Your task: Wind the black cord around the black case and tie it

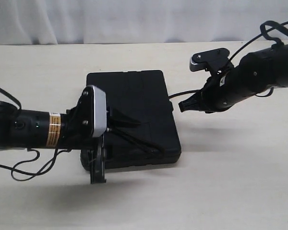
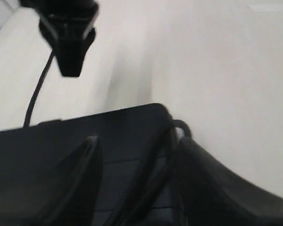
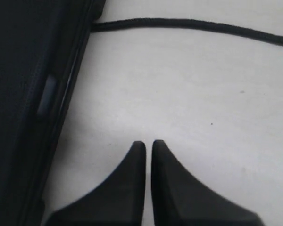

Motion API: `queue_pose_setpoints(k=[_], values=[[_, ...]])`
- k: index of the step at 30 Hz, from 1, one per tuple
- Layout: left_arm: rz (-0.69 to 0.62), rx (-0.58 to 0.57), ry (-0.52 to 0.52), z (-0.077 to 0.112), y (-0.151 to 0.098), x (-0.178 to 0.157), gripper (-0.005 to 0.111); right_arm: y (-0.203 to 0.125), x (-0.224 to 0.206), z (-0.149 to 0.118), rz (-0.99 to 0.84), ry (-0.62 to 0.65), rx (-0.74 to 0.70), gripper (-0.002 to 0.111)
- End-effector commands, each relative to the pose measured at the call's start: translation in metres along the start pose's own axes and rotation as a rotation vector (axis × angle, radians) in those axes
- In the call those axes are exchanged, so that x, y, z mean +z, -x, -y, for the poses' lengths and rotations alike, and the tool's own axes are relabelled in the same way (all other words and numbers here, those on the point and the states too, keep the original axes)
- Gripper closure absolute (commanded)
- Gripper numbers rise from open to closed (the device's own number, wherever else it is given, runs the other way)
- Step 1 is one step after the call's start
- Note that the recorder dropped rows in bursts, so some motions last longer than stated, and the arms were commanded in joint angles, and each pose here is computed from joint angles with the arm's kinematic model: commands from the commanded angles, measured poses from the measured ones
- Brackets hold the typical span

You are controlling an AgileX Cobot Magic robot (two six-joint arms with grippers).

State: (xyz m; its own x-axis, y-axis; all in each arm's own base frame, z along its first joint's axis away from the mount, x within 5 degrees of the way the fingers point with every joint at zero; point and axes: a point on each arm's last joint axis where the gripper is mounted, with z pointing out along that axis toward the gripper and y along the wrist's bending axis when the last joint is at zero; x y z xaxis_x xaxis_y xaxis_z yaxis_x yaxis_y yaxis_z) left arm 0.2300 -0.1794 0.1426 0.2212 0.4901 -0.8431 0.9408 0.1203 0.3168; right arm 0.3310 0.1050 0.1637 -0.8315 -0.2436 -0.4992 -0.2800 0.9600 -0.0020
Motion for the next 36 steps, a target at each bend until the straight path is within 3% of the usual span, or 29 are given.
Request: queue_pose_setpoints(k=[1,5,8,10,14,17,19,22,25,27,29,32,36], values=[[-0.254,-0.383,0.224,-0.046,-0.005,0.003,0.060,0.000,0.001,0.002,0.014,-0.001,-0.004,0.104],[-0.456,-0.527,0.448,-0.084,-0.005,-0.006,0.060,0.000,0.001,0.002,0.011,0.000,0.001,0.104],[-0.419,-0.657,0.558,-0.100,0.003,-0.008,0.060,0.000,0.001,0.002,0.011,0.000,0.001,0.104],[-0.389,-0.754,0.727,-0.117,0.008,-0.015,0.065,0.000,0.001,0.002,0.011,0.000,0.001,0.104],[-0.443,-0.673,1.027,-0.147,0.016,-0.038,0.074,-0.001,0.001,0.002,0.007,0.000,0.001,0.104],[-0.610,-0.564,1.125,-0.164,0.026,-0.053,0.074,-0.001,0.001,0.002,0.007,0.000,0.001,0.104],[-0.788,-0.589,1.144,-0.172,0.030,-0.065,0.074,-0.001,0.001,0.002,0.009,0.000,0.001,0.104],[-0.944,-0.732,0.972,-0.182,0.038,-0.075,0.074,-0.001,0.001,0.002,0.009,0.000,0.001,0.104],[-0.922,-0.834,0.613,-0.184,0.047,-0.072,0.074,-0.002,0.001,0.002,0.003,0.000,0.003,0.104],[-0.845,-0.749,0.347,-0.177,0.054,-0.062,0.074,-0.002,0.001,0.002,-0.001,0.000,0.003,0.104],[-0.763,-0.631,0.159,-0.167,0.062,-0.049,0.072,-0.003,0.001,0.002,-0.003,0.000,0.003,0.104],[-0.686,-0.388,-0.042,-0.148,0.070,-0.029,0.064,-0.003,0.001,0.002,-0.007,0.000,0.003,0.104],[-0.652,-0.072,-0.282,-0.107,0.066,-0.001,0.057,-0.004,0.001,0.002,-0.017,-0.001,0.003,0.104]])
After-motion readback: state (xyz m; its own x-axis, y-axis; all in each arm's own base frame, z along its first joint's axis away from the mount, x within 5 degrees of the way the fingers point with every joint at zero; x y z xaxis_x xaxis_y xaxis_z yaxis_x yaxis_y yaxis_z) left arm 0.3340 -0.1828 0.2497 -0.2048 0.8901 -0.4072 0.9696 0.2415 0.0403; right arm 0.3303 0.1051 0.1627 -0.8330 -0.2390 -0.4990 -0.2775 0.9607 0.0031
